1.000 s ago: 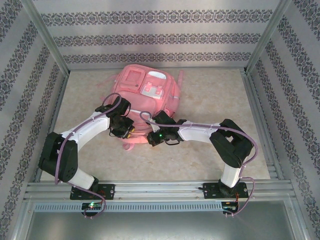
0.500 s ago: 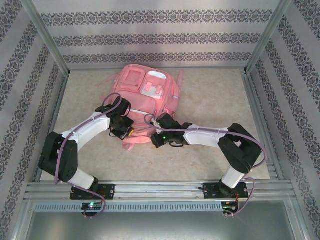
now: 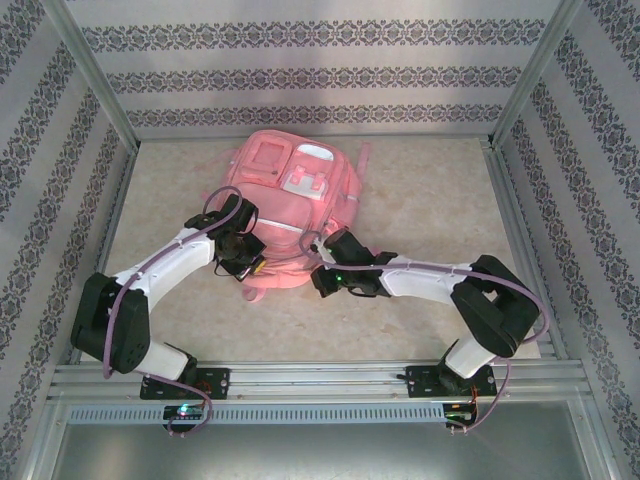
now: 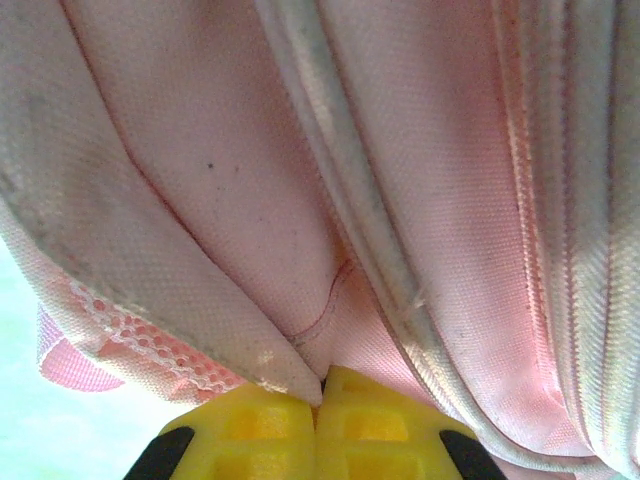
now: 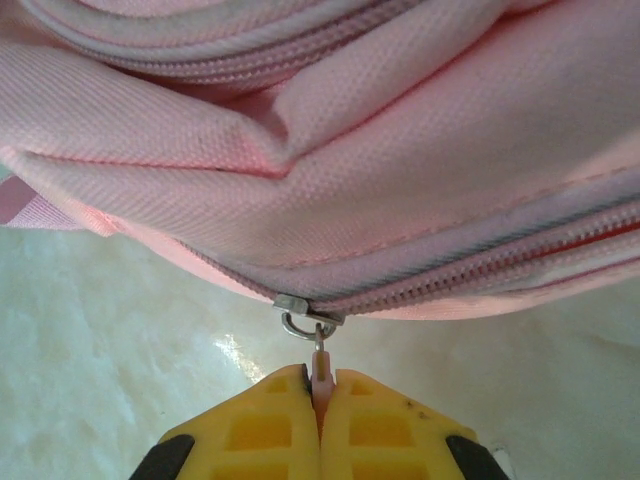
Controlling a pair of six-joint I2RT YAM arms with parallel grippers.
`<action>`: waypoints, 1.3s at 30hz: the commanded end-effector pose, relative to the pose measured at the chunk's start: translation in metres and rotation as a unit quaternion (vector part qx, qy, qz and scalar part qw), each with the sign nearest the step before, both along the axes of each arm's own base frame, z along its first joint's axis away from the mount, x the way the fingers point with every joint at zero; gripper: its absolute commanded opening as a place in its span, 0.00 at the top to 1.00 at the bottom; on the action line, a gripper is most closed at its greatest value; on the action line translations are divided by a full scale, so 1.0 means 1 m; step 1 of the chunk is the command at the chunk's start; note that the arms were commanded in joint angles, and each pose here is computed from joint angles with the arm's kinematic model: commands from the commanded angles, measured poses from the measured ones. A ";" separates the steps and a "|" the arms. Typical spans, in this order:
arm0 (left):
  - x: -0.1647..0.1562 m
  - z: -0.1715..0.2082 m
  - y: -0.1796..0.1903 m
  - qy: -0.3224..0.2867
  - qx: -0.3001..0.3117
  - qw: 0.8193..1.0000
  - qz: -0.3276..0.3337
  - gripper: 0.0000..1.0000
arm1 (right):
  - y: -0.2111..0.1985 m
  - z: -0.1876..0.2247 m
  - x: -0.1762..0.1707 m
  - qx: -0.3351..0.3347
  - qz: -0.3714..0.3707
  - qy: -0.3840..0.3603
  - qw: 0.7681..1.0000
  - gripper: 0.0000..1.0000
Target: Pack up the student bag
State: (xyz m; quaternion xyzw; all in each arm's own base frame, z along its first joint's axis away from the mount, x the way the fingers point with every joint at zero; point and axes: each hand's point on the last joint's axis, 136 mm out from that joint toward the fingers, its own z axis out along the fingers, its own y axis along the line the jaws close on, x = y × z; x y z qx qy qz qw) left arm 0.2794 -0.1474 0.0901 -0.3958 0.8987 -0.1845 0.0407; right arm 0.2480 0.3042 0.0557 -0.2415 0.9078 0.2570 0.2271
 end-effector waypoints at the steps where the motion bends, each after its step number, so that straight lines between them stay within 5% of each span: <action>1: -0.007 0.003 0.017 -0.007 0.037 0.999 -0.031 1.00 | -0.021 -0.007 -0.004 -0.027 -0.002 -0.012 1.000 1.00; 14: -0.019 0.008 0.021 -0.023 0.047 0.994 -0.097 1.00 | -0.023 -0.003 -0.004 0.008 0.026 -0.017 0.999 1.00; 39: -0.050 0.006 0.048 -0.005 0.075 0.990 -0.121 1.00 | -0.037 -0.020 -0.005 0.013 -0.003 0.009 1.000 0.99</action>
